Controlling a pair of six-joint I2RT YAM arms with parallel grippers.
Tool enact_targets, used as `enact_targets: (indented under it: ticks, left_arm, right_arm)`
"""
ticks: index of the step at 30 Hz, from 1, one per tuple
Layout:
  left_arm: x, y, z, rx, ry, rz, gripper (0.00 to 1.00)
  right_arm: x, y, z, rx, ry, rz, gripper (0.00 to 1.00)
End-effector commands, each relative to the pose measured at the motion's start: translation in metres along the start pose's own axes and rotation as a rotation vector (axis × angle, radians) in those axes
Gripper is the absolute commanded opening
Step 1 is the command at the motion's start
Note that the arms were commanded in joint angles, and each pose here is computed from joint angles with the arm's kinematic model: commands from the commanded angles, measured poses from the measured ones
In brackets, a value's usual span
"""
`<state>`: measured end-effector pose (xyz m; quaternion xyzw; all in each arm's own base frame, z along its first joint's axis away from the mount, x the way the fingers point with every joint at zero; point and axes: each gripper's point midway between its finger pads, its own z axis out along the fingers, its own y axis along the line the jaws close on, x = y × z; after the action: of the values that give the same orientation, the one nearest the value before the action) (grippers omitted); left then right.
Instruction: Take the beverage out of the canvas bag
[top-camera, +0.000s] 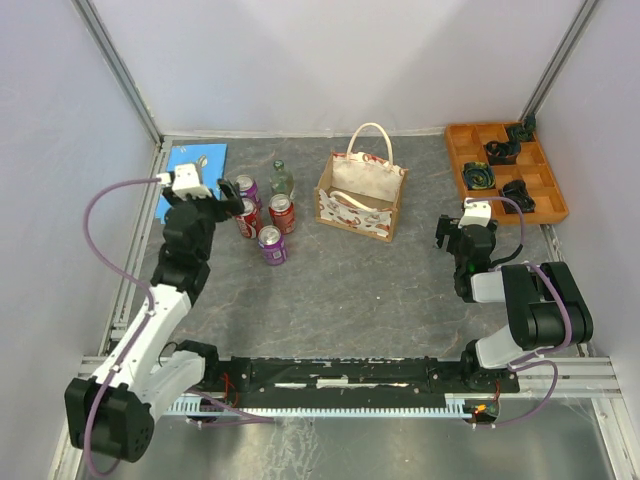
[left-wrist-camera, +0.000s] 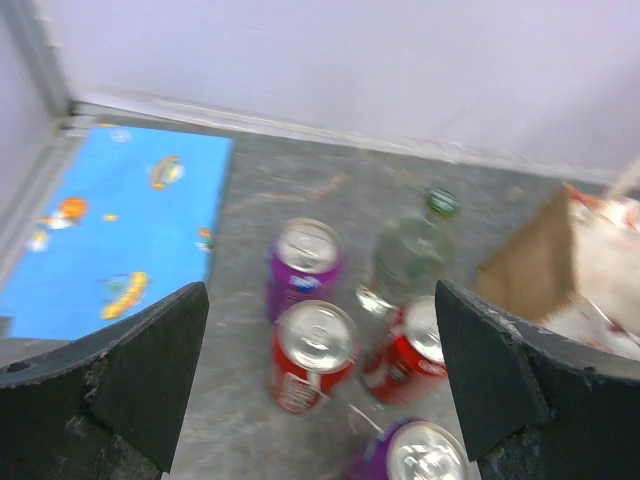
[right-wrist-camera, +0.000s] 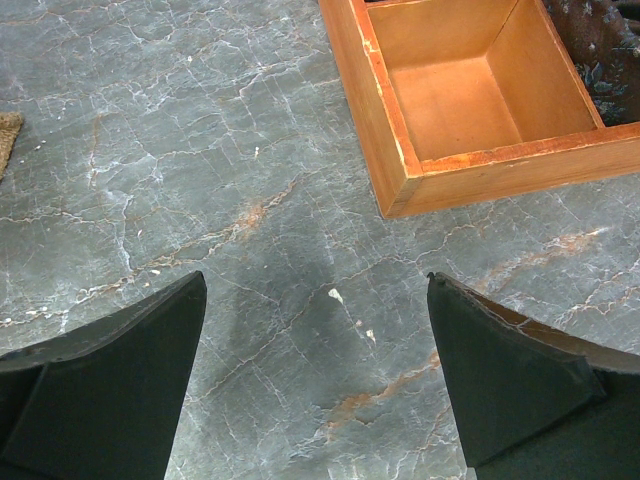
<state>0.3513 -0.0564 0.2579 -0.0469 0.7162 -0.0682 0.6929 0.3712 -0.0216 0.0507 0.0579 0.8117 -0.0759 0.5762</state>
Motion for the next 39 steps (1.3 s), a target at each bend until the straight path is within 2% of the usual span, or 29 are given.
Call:
enact_targets:
  ticks: [1, 9, 13, 39]
  left_arm:
    - [-0.017, 0.058, 0.004, -0.242, 0.072, 0.018, 0.99]
    - [-0.019, 0.164, -0.012, -0.564, 0.129, -0.047, 0.99]
    - [-0.016, 0.200, -0.023, -0.619, 0.156, -0.083, 0.99]
    - [-0.021, 0.202, -0.032, -0.627, 0.090, -0.091, 0.99]
  right_arm:
    - [-0.023, 0.002, 0.005, -0.005, -0.062, 0.013, 0.99]
    - [-0.023, 0.002, 0.005, -0.007, -0.062, 0.011, 0.99]
    - [-0.023, 0.002, 0.005, -0.007, -0.063, 0.012, 0.99]
    - [-0.023, 0.002, 0.005, -0.007, -0.062, 0.011, 0.99]
